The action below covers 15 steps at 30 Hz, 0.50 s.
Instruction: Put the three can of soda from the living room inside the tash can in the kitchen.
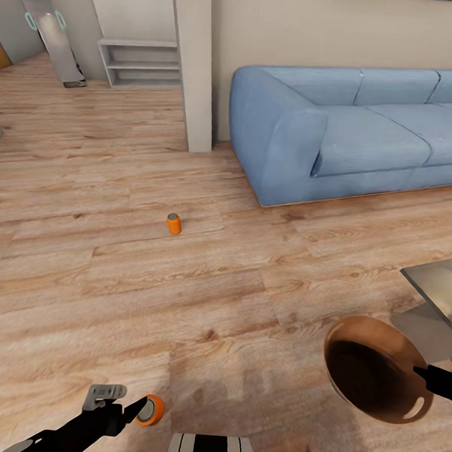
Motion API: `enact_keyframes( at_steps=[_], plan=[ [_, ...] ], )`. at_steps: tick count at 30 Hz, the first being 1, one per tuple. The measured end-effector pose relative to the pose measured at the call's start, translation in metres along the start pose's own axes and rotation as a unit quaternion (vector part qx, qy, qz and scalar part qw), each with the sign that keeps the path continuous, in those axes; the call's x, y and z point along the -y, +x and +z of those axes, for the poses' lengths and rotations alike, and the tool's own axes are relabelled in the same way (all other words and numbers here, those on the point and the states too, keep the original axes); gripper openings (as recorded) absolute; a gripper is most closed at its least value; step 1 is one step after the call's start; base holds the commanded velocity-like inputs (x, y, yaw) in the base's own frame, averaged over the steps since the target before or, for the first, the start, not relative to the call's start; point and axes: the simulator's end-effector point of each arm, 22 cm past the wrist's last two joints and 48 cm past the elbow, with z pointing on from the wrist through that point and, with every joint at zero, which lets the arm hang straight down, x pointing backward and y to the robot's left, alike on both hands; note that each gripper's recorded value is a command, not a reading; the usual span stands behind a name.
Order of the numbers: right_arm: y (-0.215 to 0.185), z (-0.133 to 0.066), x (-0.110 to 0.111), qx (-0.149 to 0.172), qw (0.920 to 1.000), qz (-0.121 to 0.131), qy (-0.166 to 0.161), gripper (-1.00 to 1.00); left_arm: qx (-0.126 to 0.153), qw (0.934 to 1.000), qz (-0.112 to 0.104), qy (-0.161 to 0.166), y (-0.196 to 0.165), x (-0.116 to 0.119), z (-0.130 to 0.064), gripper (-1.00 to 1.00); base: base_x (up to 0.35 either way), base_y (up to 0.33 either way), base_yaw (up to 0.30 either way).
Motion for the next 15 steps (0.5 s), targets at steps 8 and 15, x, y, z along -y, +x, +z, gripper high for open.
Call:
enact_keyframes(
  at_steps=[8,15],
  plan=[
    [0.0001,0.0001,-0.0001,0.000,1.0000,0.000,0.000,-1.00,0.000,1.0000,0.000,0.000,0.0001,-0.0001,0.0000,1.00,0.000,0.000,0.000],
    [0.0037,0.0007,0.0042,-0.007,0.9999,-0.003,0.011,-1.00,-0.012,0.9999,0.005,-0.008,0.0080,-0.0083,-0.0082,1.00,0.000,0.000,0.000]
  ],
)
